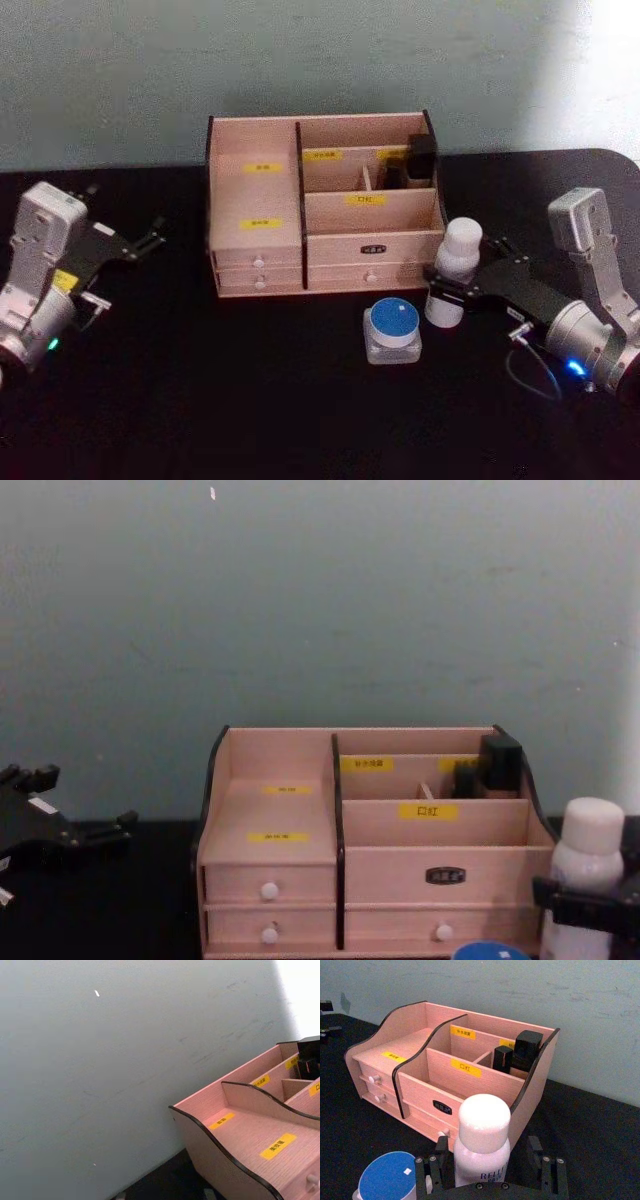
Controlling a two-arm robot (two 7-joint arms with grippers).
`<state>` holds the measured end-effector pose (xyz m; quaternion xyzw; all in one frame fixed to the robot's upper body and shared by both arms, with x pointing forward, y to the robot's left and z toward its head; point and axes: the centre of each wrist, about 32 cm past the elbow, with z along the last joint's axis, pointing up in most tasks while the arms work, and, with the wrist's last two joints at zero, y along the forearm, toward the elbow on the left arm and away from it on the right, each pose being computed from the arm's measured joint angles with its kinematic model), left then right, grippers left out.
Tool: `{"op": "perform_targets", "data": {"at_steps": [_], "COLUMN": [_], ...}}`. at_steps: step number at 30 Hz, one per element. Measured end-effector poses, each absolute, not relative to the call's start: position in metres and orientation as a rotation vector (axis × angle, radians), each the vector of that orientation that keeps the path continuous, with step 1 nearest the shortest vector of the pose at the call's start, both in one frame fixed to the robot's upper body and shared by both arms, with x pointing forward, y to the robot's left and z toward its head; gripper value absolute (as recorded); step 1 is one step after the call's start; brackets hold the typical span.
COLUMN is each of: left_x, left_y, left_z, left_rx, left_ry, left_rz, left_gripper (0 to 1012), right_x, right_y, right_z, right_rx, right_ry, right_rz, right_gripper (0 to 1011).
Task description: Pick up the facial cleanser and watermelon frost from the table and place them into the tiered storage box.
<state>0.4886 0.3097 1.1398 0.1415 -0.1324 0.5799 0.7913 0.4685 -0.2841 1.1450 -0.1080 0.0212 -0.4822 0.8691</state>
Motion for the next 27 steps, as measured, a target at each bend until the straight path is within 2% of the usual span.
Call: {"op": "perform_targets", "data": {"at_steps": [7,14,15,16,19,20,27], "left_x": [0.4886,0.4886,0.4886,0.4886,0.4886,0.4886,0.4886], "left_y": [0.3097,0.3097,0.3097,0.3097,0.3096,0.3097,0.3097], "left_z": [1.1398,1.1398,1.1398,1.1398,1.1398,1.1398,1.1398], "left_rx": [0.304,0.305,0.305,0.305,0.304,0.304,0.304], "left_ry": [-0.285,-0.285,-0.285,-0.285,-0.285,-0.285,-0.285], "left_rz": [1.248,1.248,1.248,1.248,1.248,1.248,1.248], "left_gripper": [1001,1001,1001,1001,1001,1001,1001], "right_x": [0.4684,0.4682,0.4682,0.4682,0.4681,0.4681,0.4680], "right_y": [-0.2843,-0.2843,-0.2843,-0.2843,-0.2842,-0.2843,-0.2841], "right_z": [1.1450,1.1448,1.1448,1.1448,1.1447,1.1447,1.1448], "right_rx": [-0.226,-0.226,-0.226,-0.226,-0.226,-0.226,-0.225], "right_ry": [0.045,0.046,0.046,0.046,0.046,0.046,0.046], "right_rz": [-1.009,-1.009,-1.009,-1.008,-1.008,-1.008,-1.008], "right_gripper": [978,798,798,732,665,615,593]}}
